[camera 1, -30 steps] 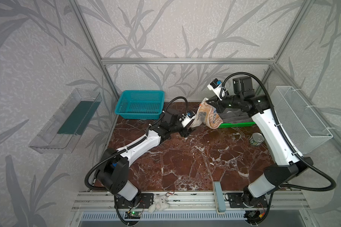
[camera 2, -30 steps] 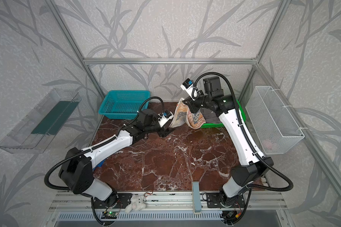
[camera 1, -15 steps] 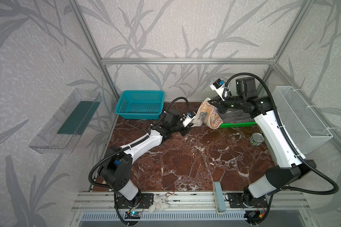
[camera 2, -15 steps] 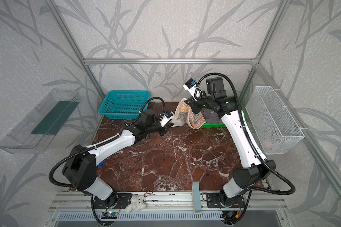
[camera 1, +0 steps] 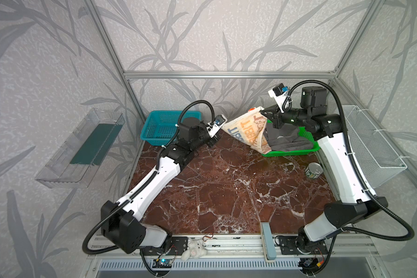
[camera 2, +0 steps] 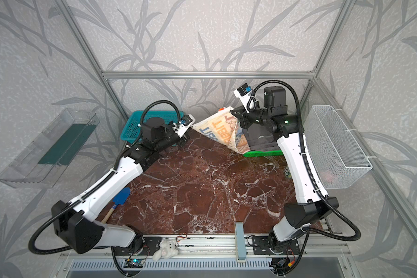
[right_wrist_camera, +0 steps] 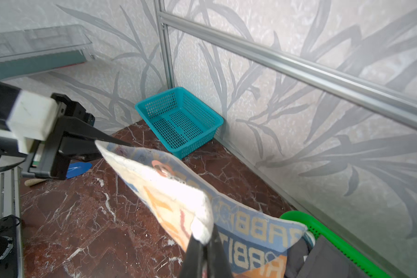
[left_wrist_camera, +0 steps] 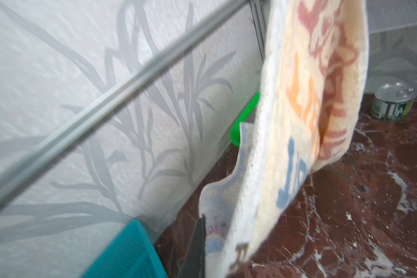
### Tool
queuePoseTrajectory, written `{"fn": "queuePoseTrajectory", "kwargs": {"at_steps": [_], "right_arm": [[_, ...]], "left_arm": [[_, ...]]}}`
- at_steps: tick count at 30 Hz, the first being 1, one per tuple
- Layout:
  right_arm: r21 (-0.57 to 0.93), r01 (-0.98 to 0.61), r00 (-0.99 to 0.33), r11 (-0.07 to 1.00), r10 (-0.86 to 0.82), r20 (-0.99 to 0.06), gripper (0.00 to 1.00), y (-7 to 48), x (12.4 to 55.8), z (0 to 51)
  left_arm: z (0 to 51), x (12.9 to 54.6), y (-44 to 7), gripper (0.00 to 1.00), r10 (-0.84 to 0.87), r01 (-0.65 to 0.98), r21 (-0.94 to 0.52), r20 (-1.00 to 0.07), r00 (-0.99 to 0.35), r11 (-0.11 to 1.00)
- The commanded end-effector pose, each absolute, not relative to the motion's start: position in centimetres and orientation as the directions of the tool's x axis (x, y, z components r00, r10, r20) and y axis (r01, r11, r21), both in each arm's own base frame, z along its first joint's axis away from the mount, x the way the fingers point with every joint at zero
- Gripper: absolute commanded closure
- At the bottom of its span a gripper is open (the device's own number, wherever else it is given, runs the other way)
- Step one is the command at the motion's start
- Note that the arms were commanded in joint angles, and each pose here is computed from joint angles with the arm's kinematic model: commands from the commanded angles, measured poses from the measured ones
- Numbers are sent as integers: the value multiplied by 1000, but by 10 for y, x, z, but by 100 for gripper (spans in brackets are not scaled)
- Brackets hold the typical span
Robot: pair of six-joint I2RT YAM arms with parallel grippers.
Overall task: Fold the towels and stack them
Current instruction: 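Lift the RABBIT towel with the right gripper while the left gripper grasps its other corner, then hold the towel with both grippers and pull it taut above the table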
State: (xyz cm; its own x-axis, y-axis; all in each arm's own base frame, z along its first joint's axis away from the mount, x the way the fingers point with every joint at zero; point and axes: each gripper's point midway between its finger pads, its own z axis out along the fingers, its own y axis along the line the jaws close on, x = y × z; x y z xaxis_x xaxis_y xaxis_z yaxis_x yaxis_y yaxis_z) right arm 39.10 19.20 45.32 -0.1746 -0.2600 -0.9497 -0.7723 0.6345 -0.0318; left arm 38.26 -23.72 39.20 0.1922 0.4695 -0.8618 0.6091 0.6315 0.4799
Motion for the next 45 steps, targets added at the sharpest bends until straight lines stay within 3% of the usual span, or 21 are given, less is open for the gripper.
{"fn": "queuePoseTrajectory", "kwargs": {"at_steps": [1, 8, 15, 19, 25, 29, 34, 40, 45], "right_arm": [[-53, -805, -124, 591, -255, -959, 100, 193, 365, 477], [-54, -840, -93, 540, -241, -966, 100, 192, 322, 493], [-8, -832, -124, 554, -199, -972, 100, 191, 315, 492], [54, -820, -189, 569, -180, -965, 100, 195, 335, 467], [155, -777, -334, 611, -191, -923, 100, 203, 397, 411], [132, -753, -351, 645, -224, -909, 100, 205, 441, 399], [51, -736, -296, 675, -254, -921, 100, 199, 474, 425], [-20, -744, -189, 667, -240, -952, 100, 191, 462, 473], [52, -787, -273, 615, -272, -923, 100, 195, 427, 457]], "left_arm": [[422, 352, -229, 100, 526, 598, 578, -801, 286, 555], [470, 297, -212, 100, 506, 583, 631, -770, 389, 511], [484, 273, -198, 100, 519, 557, 662, -746, 418, 503], [453, 295, -195, 100, 576, 539, 663, -738, 352, 520], [397, 360, -187, 100, 667, 503, 670, -711, 223, 546], [393, 416, -171, 100, 662, 471, 647, -732, 162, 600], [416, 460, -174, 100, 696, 399, 713, -684, 216, 577], [466, 450, -184, 100, 628, 375, 706, -707, 326, 601], [467, 404, -180, 100, 584, 406, 686, -728, 360, 604]]}}
